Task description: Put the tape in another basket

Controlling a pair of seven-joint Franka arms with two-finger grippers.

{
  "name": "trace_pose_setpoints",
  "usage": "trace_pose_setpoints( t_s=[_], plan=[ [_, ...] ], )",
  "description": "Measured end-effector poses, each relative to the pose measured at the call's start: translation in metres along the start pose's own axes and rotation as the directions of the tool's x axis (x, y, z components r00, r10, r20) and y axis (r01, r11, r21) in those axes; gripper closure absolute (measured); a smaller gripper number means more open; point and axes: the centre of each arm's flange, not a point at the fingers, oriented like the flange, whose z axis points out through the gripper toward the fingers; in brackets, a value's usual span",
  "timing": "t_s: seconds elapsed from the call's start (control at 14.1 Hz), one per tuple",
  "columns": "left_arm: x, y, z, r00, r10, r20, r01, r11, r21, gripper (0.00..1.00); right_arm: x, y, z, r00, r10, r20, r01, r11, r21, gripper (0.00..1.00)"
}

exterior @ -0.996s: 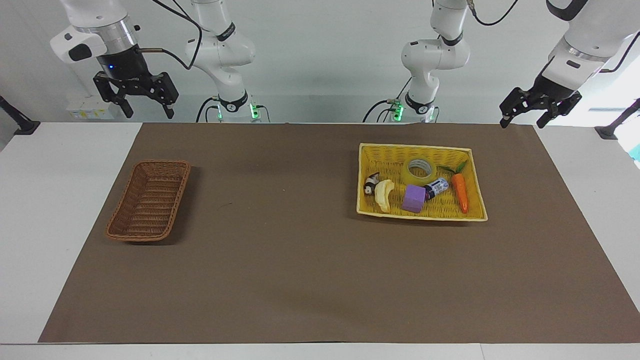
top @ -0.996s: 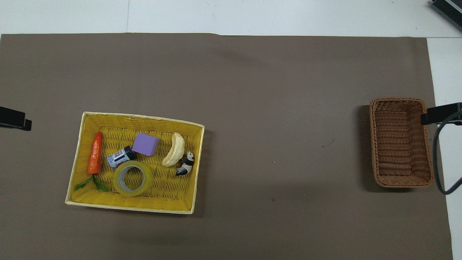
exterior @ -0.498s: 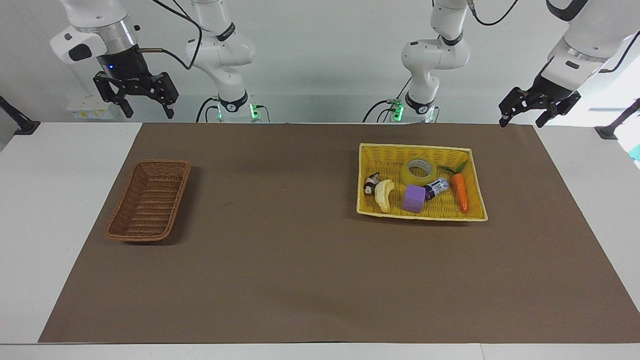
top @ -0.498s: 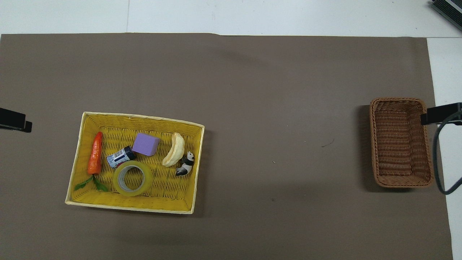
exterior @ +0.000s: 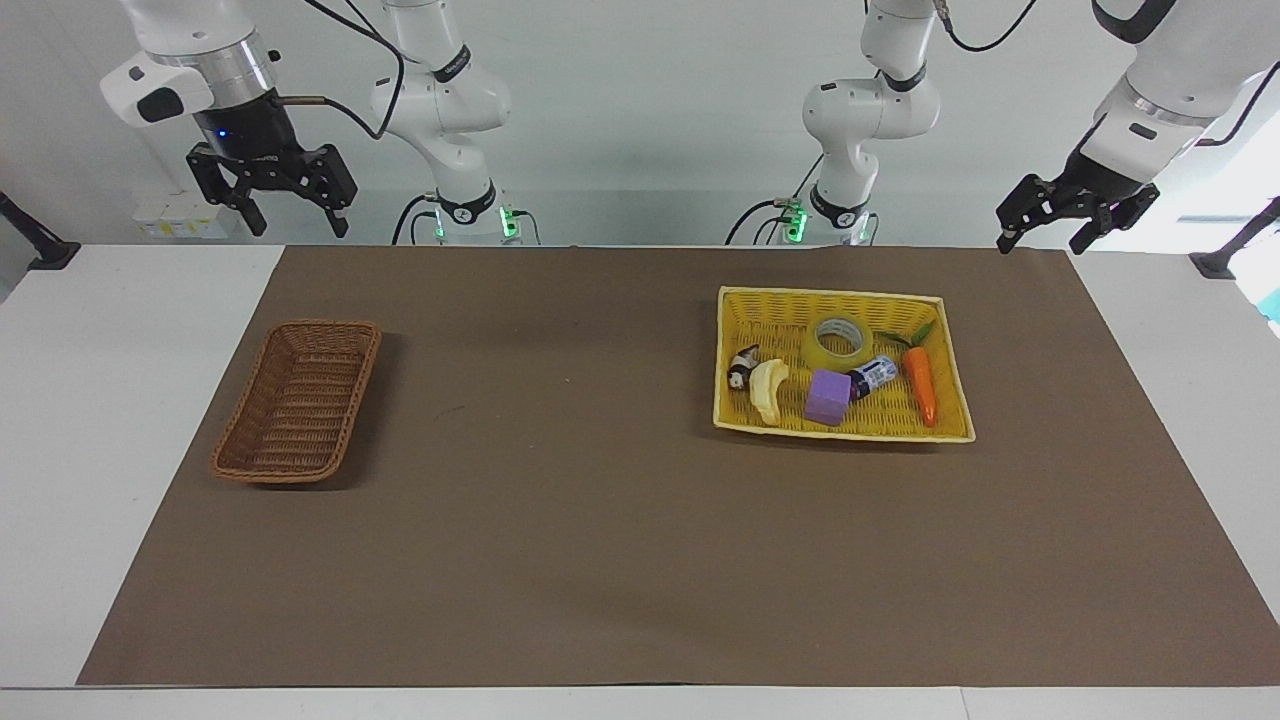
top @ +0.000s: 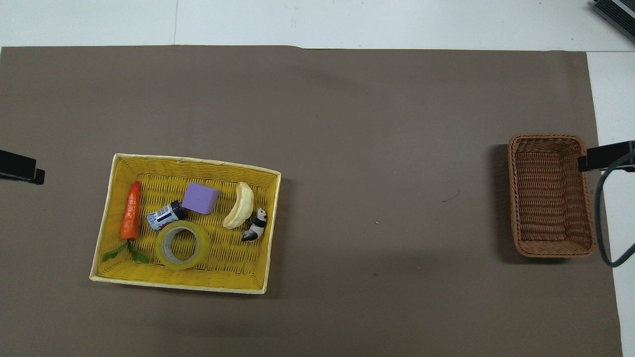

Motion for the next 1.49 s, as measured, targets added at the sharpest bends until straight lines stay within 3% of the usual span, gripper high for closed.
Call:
trace_pose_setpoints(
  t_s=[0.92, 1.49],
  plan=[
    [-0.006, 0.001, 0.008, 1.0, 0.002, 0.029, -0.002, 1.0, -0.002, 0.0, 0.0, 0.0, 0.0, 1.0, 0.0, 0.0, 0.0, 1.0, 0.0, 0.0],
    [-0.025, 0.002, 0.05, 0.993, 0.003, 0.121, -0.002, 1.0, -0.008, 0.0, 0.0, 0.0, 0.0, 1.0, 0.0, 0.0, 0.0, 1.0, 0.0, 0.0]
  ],
)
